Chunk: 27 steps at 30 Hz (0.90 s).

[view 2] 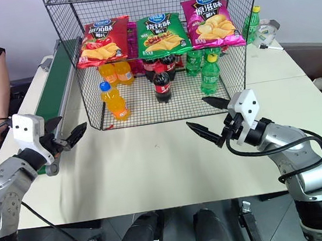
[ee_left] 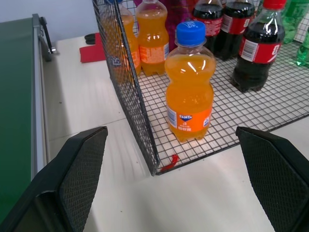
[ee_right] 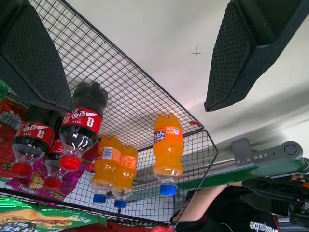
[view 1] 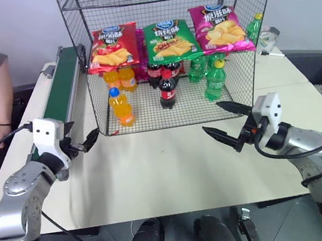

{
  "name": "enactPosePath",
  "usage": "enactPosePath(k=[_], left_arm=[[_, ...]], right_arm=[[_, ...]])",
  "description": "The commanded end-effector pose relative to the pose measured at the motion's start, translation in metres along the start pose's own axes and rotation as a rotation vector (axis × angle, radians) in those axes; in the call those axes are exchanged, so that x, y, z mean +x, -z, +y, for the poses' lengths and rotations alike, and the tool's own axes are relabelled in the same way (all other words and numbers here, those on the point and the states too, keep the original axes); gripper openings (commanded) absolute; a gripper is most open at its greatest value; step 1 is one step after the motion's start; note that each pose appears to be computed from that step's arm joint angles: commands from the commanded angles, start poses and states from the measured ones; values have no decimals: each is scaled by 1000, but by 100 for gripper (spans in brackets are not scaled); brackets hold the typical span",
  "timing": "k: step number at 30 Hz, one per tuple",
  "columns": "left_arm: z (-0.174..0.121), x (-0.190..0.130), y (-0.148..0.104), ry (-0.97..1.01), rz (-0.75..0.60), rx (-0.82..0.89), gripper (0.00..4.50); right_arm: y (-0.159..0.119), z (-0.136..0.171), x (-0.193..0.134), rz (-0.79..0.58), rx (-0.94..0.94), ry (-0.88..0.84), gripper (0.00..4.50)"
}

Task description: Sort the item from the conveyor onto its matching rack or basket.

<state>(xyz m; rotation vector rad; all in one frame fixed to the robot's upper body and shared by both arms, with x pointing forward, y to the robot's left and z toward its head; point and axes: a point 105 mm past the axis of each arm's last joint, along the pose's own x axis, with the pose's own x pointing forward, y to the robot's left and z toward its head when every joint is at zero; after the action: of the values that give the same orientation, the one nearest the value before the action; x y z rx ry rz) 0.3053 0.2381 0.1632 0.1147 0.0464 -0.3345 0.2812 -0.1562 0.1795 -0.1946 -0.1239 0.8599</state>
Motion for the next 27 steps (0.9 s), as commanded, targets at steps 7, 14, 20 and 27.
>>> enactPosePath(k=[7,14,20,27], left_arm=[[2,-4,-8,-8,-21,19,443],[2,-4,-6,-9,-16,17,443],[3,0,-5,-9,-18,10,443],[4,2,-6,-1,-24,19,443]], right_arm=[[-5,1,1,-30,-15,-3,450],[-5,1,4,-35,-19,-6,450],[-7,-2,5,-37,-29,-7,450],[-6,-3,7,-42,-30,-6,450]])
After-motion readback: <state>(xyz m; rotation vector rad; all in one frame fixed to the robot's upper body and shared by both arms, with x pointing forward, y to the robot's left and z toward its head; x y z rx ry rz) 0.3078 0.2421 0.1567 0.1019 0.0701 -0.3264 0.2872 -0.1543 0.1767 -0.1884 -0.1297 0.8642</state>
